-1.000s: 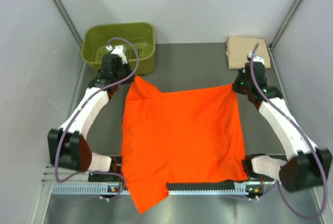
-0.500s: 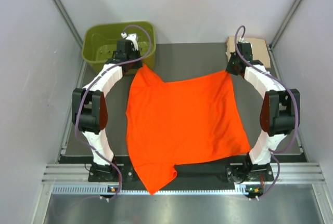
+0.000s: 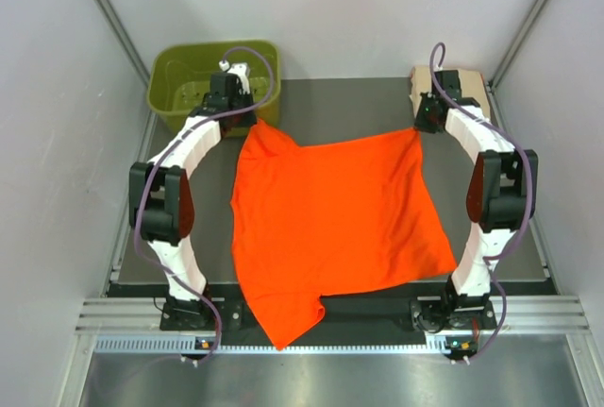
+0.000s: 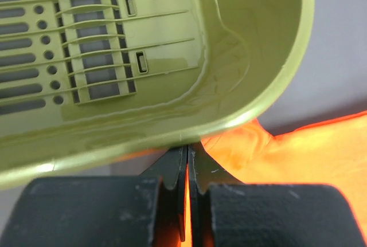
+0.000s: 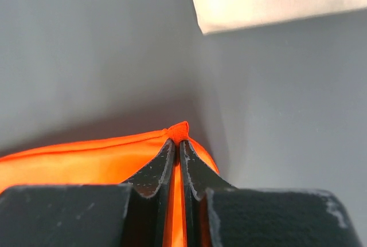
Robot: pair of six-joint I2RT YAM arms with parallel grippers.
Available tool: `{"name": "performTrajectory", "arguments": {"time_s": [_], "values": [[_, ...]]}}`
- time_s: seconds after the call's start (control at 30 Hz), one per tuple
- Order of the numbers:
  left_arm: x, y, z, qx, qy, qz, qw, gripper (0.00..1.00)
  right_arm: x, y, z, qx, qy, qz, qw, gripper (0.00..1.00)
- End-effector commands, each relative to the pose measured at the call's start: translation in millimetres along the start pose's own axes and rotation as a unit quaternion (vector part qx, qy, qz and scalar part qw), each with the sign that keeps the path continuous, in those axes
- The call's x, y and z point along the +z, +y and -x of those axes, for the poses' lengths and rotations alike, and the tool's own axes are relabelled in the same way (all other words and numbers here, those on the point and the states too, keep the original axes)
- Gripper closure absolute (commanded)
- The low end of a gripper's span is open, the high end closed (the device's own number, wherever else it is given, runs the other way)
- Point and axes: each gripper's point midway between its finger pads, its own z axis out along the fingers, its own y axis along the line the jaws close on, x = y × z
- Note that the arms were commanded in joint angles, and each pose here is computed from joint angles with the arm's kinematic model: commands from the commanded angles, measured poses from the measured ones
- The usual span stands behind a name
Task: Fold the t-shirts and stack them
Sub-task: Flatten the tshirt out, then fold the tshirt
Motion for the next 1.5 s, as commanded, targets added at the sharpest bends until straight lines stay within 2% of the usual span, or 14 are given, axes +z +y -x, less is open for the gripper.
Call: {"name": "performTrajectory", "arguments": {"time_s": [0.0,0.13,0.27,0.4,0.57,0.8,1.2,1.4,1.43,1.47], "values": [[-48,-5,48,0.006,-0.086,-0.008,0.996,1.00,-15,-8,0,-0.006,0.018,-0.003,1.000,0.96],[-83,-9,36,-0.001,-0.093,-0.016,0.996,1.00,-28,-17,-13,-0.007,0.024,-0.011,1.000,0.96],[-95,-11,6,-0.010,-0.069,-0.025,0.997,1.00,-36,-20,-28,-0.020,0.047,-0.009,0.999,0.94],[-106,-18,-7,-0.019,-0.056,-0.040,0.997,1.00,-44,-28,-37,-0.024,0.050,-0.019,0.998,0.94],[-132,-19,-25,-0.028,-0.059,-0.037,0.997,1.00,-57,-37,-37,-0.013,0.039,-0.029,0.999,0.93],[-160,-21,-52,-0.045,-0.052,-0.044,0.997,1.00,-61,-38,-59,-0.018,0.065,-0.021,0.997,0.90],[-179,-24,-111,-0.068,0.002,-0.056,0.996,1.00,-52,-48,-93,-0.019,0.105,-0.030,0.994,0.88],[-189,-28,-136,-0.113,0.020,-0.061,0.991,1.00,-58,-61,-115,-0.007,0.131,-0.064,0.989,0.87],[-190,-28,-145,-0.129,0.033,-0.058,0.989,1.00,-60,-63,-118,-0.002,0.135,-0.068,0.988,0.87],[-192,-32,-148,-0.136,0.039,-0.067,0.988,0.97,-65,-64,-122,0.001,0.138,-0.069,0.988,0.82]]}}
